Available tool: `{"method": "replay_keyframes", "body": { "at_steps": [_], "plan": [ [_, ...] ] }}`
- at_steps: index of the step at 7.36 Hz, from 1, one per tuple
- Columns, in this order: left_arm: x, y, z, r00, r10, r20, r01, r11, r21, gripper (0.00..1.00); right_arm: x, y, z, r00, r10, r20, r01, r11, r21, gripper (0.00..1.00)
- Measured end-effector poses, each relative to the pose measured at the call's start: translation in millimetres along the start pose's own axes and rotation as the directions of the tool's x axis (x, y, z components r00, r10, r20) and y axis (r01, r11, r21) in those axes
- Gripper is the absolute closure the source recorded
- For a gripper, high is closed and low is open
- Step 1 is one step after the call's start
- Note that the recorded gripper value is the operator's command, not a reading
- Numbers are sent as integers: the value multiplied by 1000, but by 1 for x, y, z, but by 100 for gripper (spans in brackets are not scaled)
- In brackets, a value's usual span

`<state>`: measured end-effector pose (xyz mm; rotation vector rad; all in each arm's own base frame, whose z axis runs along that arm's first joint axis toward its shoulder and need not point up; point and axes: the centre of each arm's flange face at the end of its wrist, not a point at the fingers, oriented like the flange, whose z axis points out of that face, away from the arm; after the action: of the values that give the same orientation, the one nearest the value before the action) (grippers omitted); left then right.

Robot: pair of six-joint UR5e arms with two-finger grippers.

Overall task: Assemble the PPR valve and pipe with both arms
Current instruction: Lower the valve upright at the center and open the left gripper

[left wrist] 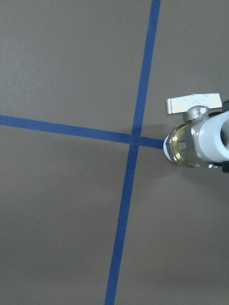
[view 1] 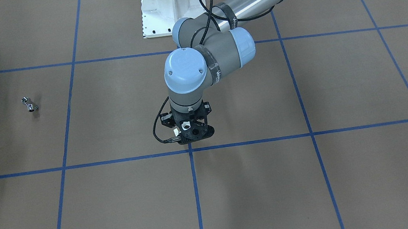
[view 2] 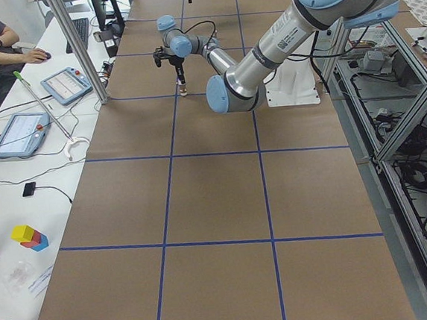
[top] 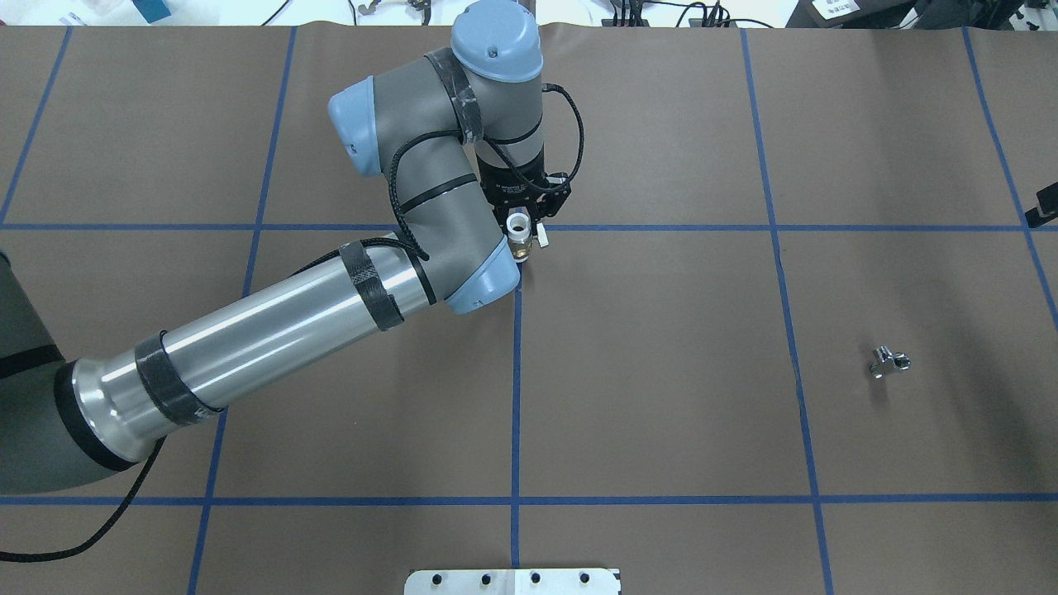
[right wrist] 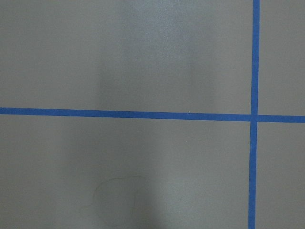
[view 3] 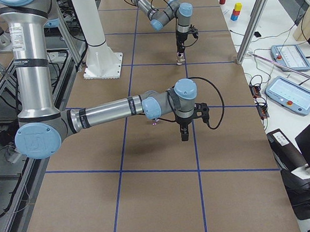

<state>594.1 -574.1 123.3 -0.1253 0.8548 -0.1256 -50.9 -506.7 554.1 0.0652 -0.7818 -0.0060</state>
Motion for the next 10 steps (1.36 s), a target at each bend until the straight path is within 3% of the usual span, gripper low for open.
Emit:
{"method": "replay_keyframes", "body": {
  "at_steps": [1,3,6,10],
  "plan": [
    [0,0,1,1000,0,1,0,1000,-1,94,-1,0,0,1000,-7,3,7,1000,8,0],
    [0,2,3,1000,1,2,-1,1000,-3,59,0,0,0,1000,-11,4,11,1000,12,0],
    [0,3,4,1000,4,2,-4,1000,-4,34,1,0,0,1000,-10,4,10,1000,12,0],
    [0,4,1,1000,8,0,-8,1000,-3,29,1,0,1,1000,-9,4,8,1000,12,0]
  ]
}}
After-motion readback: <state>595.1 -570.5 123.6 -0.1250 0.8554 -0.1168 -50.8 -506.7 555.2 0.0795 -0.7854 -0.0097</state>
